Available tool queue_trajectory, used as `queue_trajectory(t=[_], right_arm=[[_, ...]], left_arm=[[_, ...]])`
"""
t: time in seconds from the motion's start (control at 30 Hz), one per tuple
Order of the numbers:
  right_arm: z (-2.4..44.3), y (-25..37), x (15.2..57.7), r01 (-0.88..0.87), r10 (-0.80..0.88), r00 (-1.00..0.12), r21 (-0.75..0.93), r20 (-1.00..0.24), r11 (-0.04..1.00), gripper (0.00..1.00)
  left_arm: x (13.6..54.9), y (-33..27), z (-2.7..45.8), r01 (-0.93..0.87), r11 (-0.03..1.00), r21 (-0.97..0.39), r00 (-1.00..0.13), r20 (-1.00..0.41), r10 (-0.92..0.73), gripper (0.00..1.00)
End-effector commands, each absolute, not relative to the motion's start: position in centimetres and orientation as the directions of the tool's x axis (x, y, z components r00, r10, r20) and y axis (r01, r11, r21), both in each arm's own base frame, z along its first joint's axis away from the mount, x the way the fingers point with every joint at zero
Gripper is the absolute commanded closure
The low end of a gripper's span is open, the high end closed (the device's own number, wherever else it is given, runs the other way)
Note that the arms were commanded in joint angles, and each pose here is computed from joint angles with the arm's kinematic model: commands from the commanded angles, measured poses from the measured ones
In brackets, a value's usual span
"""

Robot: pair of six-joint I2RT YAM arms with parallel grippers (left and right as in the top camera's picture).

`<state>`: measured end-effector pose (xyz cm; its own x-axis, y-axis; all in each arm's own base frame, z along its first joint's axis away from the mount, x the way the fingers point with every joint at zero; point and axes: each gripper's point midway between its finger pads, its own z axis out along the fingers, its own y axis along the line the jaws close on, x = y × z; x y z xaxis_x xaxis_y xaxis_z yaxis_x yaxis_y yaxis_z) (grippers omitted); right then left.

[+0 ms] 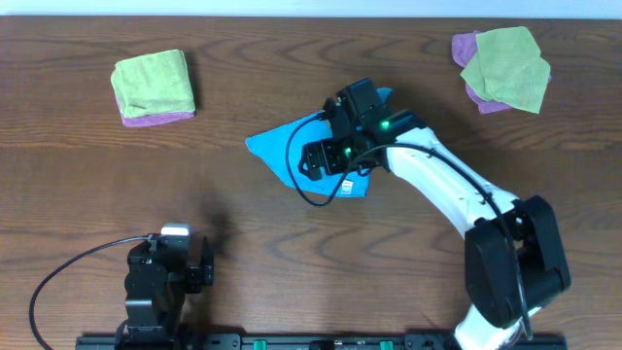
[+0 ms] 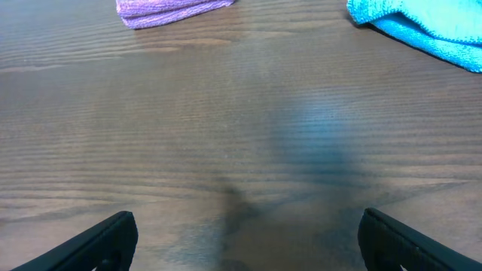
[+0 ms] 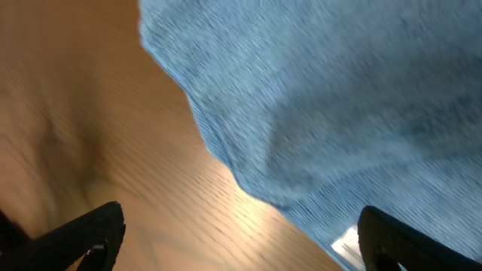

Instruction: Fold the cloth

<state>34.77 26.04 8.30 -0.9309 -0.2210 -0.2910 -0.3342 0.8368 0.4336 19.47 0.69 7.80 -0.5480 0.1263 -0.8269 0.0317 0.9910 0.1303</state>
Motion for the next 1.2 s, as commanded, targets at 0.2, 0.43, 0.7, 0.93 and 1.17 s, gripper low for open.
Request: queue_trajectory(t=[0.2, 0.43, 0.7, 0.93, 1.17], right_arm=[[5.5, 26.8, 34.4, -0.251, -0.174, -0.963, 0.455, -0.205, 0.855, 0.01], [3.7, 26.9, 34.4, -0.231, -0.17, -0.97, 0.45, -0.172, 0.863, 0.01], [2.0, 27.4, 34.9, -0.212, -0.153, -0.975, 0.455, -0.164, 0.865, 0.03], [1.6, 27.6, 35.4, -0.218, -0.15, -0.972, 0.455, -0.181, 0.863, 0.77], [3.8, 28.1, 37.0, -0.259, -0.155, -0.955, 0.454, -0.255, 0.852, 0.99]], left_arm=[[19.4, 0.7, 7.5, 0.04, 0.989, 0.139, -0.551, -0.823, 0.138, 0.05], [19.4, 0.7, 7.5, 0.04, 0.989, 0.139, -0.551, -0.823, 0.138, 0.05], [19.4, 0.7, 7.5, 0.04, 0.989, 0.139, -0.551, -0.823, 0.138, 0.05], [19.4, 0.7, 7.5, 0.04, 0.989, 0.139, -0.551, -0.823, 0.138, 0.05], [19.4, 0.7, 7.5, 0.04, 0.989, 0.139, -0.551, -0.823, 0.138, 0.05]])
